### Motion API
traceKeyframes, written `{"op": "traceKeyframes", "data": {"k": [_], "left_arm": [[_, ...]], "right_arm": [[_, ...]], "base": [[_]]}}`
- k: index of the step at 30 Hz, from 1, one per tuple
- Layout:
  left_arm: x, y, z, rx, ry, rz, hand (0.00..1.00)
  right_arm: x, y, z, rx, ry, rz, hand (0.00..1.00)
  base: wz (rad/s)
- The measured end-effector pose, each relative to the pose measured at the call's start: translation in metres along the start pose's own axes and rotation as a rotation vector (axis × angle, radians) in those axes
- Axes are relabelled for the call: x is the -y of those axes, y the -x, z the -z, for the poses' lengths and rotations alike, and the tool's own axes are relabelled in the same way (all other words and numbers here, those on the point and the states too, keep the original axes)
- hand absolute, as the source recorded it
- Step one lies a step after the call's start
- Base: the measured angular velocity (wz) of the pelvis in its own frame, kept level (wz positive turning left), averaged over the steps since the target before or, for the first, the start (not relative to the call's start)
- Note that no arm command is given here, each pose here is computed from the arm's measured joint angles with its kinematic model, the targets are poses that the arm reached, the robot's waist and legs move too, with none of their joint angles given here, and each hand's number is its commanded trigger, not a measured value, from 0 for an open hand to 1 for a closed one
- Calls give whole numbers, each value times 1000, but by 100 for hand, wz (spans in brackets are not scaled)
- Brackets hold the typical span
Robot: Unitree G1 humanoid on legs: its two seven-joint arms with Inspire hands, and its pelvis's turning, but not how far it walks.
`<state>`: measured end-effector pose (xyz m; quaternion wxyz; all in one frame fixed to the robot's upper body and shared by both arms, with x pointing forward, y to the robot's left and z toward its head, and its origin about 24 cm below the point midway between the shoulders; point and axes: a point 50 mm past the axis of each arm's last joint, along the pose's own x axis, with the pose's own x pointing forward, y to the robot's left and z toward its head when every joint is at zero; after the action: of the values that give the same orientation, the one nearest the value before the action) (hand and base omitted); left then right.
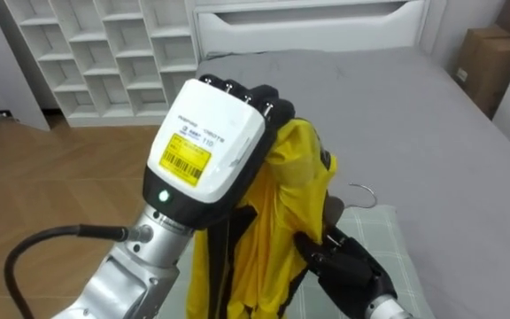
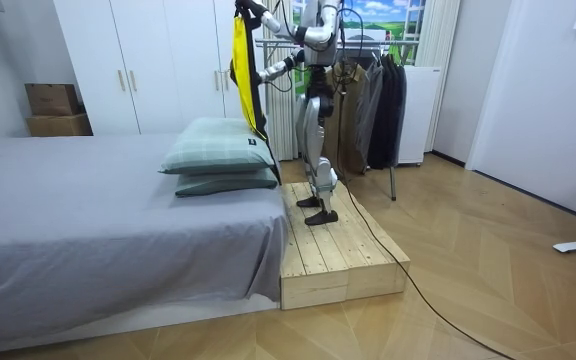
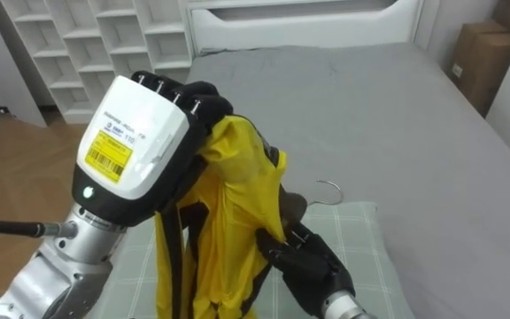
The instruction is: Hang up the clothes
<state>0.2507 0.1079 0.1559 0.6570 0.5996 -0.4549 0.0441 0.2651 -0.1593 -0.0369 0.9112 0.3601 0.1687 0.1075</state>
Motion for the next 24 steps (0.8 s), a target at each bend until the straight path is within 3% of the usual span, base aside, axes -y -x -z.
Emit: {"op": "traceKeyframes", "data": {"k": [11,16,24], "left_arm": [[2,7,3,14,-18,39,100],[11,25,4,-43,33,99,100],[27,38,14,-102,78,179,100]], "right_arm": [[7,2,-9,5,93,25,100],[14,5,-8,-24,159,60,100],[29,11,-14,-22,226,145,100]], "base": [[0],[1],[-2]]}}
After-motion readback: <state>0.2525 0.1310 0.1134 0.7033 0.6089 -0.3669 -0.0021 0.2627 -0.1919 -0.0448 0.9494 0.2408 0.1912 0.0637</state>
